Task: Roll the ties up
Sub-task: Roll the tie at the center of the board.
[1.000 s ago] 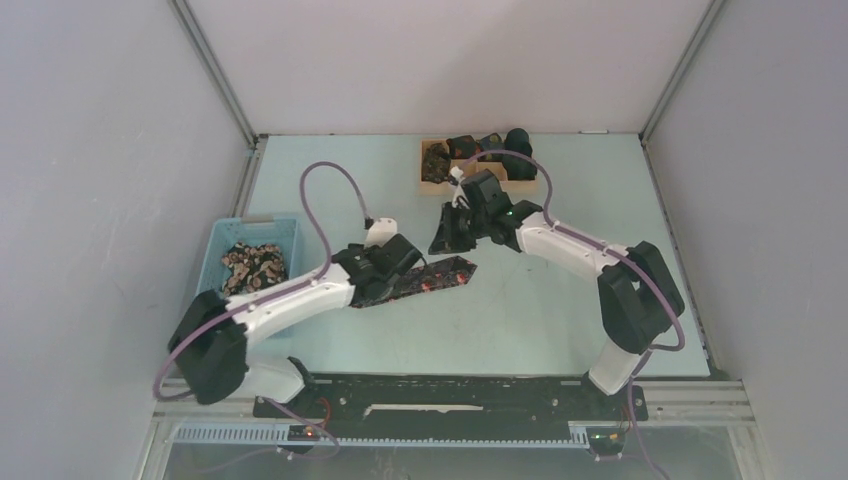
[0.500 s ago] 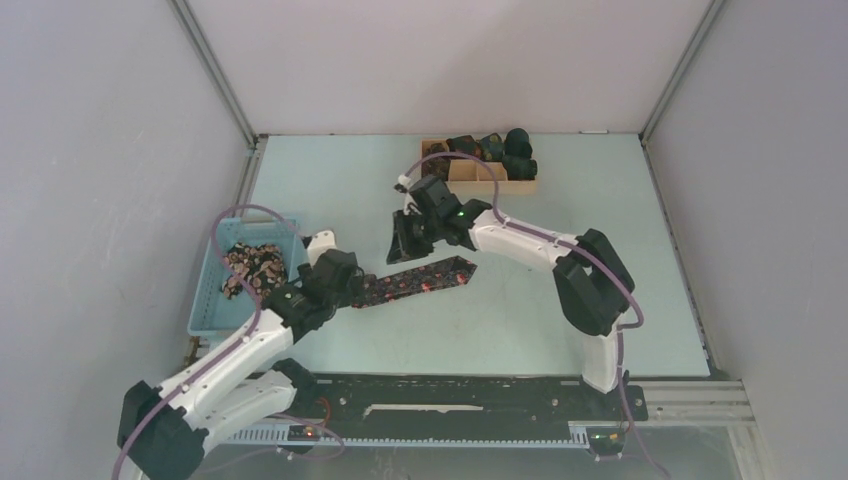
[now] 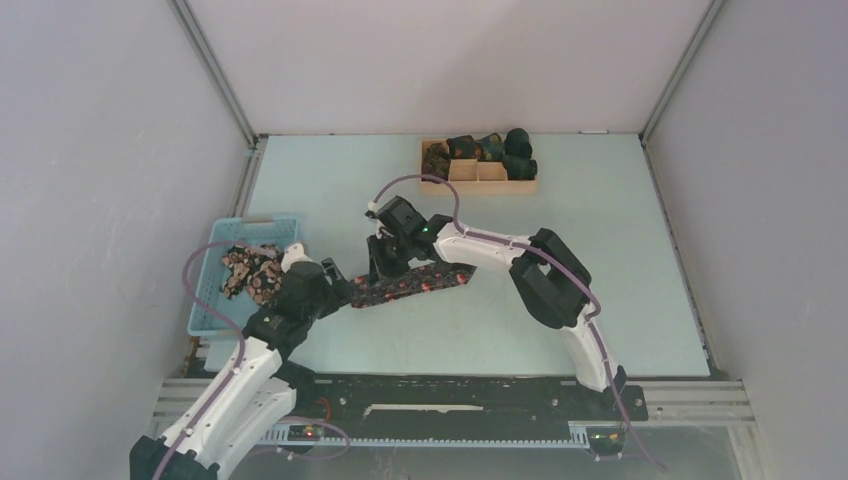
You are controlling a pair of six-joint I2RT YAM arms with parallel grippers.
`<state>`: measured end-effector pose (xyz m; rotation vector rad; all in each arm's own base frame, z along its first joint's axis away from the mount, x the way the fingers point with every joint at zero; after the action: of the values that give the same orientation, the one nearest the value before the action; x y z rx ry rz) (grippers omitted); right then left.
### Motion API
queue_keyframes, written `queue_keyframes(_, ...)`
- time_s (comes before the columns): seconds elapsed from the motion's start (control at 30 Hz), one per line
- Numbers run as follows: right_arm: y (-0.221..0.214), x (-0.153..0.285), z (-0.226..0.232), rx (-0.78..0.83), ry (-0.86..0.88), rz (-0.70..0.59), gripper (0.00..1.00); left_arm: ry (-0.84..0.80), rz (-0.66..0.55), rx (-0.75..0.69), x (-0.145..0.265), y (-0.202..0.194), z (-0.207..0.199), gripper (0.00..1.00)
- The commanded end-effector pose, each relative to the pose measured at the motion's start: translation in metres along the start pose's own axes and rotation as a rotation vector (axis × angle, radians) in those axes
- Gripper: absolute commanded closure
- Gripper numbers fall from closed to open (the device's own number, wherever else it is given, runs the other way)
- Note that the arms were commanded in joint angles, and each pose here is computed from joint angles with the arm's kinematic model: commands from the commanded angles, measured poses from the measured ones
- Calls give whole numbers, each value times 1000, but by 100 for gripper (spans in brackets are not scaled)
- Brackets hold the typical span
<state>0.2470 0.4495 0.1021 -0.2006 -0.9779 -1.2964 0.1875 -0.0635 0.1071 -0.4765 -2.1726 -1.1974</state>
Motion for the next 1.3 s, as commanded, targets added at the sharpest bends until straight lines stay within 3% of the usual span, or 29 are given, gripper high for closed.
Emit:
queue_keyframes(0.0, 7, -3, 1, -3, 3, -4, 80, -65, 6, 33, -5, 1, -10, 24)
queue_keyframes(1.1, -23, -29, -51, -59, -72, 78, 85, -185, 144, 68, -52, -26, -17, 33)
queue_keyframes(1.27, -24, -28, -53, -64, -73, 79, 85, -219, 169, 70, -58, -28, -24, 38)
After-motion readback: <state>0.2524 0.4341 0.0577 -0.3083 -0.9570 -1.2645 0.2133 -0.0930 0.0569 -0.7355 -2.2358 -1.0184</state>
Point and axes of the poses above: each gripper's point midway between its finger pads, its own x axis back along the fingers, its own z axis along the line the jaws close on, y = z × x, the point moved 4 cm from there along x, back along the fingers, and after that the axes turned 4 degrees about x, right-handed, at the moved point
